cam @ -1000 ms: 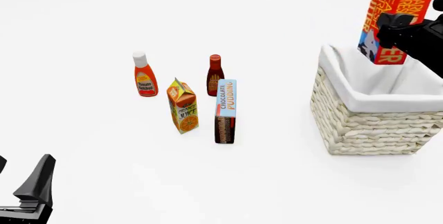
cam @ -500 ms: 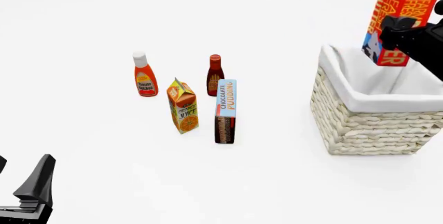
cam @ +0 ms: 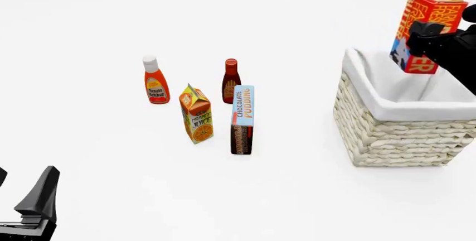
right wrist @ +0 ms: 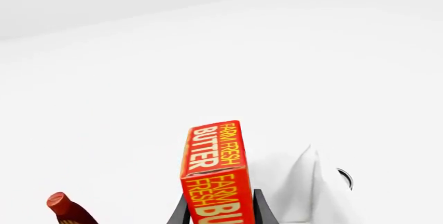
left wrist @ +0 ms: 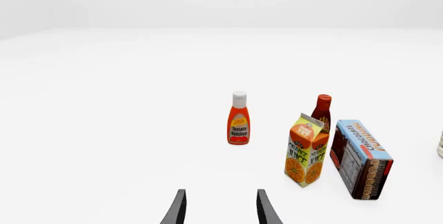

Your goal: Pick the butter and place it in the basket.

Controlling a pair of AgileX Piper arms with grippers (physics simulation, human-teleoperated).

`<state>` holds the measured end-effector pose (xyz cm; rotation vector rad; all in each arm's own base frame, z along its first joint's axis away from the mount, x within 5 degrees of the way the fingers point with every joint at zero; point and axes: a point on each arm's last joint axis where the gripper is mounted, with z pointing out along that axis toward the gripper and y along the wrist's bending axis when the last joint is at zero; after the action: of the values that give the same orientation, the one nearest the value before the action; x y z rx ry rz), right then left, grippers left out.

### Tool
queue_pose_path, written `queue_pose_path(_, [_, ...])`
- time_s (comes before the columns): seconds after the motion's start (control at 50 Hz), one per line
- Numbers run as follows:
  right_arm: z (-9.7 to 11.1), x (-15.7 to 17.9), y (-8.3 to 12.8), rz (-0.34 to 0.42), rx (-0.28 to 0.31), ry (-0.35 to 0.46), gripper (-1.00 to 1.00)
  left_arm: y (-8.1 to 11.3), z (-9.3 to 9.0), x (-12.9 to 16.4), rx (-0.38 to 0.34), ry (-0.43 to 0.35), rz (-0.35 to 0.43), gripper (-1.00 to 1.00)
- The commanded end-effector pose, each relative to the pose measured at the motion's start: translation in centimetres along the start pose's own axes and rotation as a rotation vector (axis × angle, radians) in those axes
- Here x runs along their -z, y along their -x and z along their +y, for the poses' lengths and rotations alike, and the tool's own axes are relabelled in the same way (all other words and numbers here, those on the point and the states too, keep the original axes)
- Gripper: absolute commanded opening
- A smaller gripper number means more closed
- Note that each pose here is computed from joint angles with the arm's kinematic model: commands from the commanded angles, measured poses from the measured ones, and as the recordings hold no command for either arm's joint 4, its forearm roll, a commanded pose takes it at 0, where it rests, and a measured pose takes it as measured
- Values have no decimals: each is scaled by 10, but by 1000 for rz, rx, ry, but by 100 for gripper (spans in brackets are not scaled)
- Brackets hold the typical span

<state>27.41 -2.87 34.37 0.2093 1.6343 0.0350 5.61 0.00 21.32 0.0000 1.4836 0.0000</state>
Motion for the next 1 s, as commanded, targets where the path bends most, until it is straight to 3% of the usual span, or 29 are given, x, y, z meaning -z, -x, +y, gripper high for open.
queue_pose_path(0.02, [-2, -5, 3, -29, -22, -5, -100, 0, 0, 0, 0, 0, 0, 100])
queue_pose_path(1.0, [-12, -20, -10, -16, -28, -33, -100, 0, 0, 0, 0, 0, 0, 100])
